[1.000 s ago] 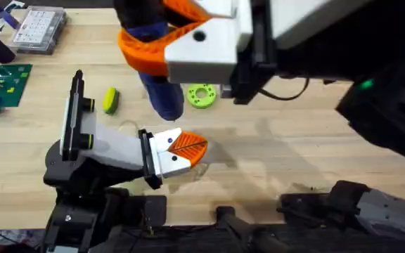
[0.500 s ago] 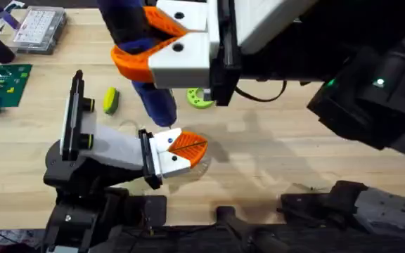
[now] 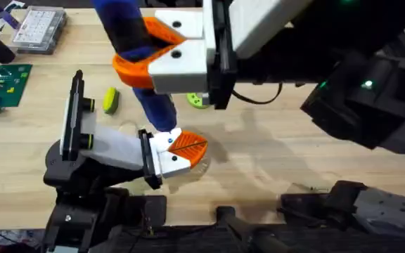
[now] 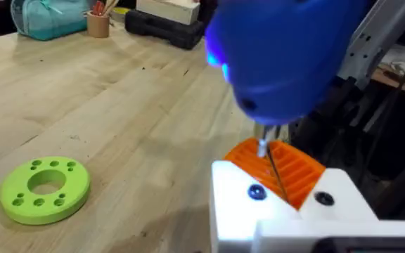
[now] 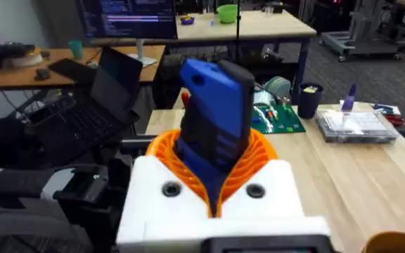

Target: Pick up the gripper from the table and insert it into the empty holder that is missing its gripper. Then pick up a screw, insert it into the mounting hole, and use the screwdriver to tighten it. Finally, clean up the table by picking up the vegetable and placing it into the bucket.

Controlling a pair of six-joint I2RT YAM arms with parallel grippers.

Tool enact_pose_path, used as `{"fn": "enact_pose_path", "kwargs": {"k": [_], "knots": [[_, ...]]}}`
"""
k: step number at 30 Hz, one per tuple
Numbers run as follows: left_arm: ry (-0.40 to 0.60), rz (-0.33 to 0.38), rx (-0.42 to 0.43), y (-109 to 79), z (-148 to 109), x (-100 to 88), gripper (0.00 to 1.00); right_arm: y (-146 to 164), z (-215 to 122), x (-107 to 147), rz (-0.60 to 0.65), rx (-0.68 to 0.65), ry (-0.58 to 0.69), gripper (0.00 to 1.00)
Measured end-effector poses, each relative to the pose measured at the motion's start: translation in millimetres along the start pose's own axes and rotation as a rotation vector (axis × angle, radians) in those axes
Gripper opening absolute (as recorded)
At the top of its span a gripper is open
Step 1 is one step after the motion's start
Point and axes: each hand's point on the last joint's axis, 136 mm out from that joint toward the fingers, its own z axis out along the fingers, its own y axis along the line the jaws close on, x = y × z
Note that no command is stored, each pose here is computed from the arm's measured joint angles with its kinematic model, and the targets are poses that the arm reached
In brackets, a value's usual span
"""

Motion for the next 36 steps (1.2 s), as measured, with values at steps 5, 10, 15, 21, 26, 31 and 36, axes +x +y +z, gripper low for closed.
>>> {"fn": "enact_pose_path", "kwargs": {"k": [5, 10, 15, 21, 26, 31, 36], "knots": [[0.0, 0.001, 0.0, 0.0, 0.0, -0.1, 0.015, 0.4, -1.2, 8.2, -0.003, -0.001, -0.004, 0.026], [0.0, 0.0, 0.0, 0.0, 0.0, 0.0, 0.015, 1.0, -1.7, 6.6, -0.012, -0.002, -0.021, 0.026], [0.0, 0.0, 0.0, 0.0, 0.0, 0.0, 0.015, 1.0, -1.8, 7.4, 0.0, -0.002, -0.02, 0.026], [0.0, 0.0, 0.0, 0.0, 0.0, 0.0, 0.015, -0.2, -0.7, 10.9, 0.01, -0.002, -0.014, 0.026], [0.0, 0.0, 0.0, 0.0, 0.0, 0.0, 0.015, -3.0, 4.2, 19.6, 0.023, -0.005, 0.0, 0.026], [0.0, 0.0, 0.001, -0.1, 0.0, 0.1, 0.015, -4.7, 5.9, 23.7, 0.029, -0.004, 0.008, 0.026], [0.0, 0.0, 0.001, -0.1, 0.0, 0.1, 0.015, -4.6, 6.0, 23.9, 0.031, -0.005, 0.008, 0.026]]}}
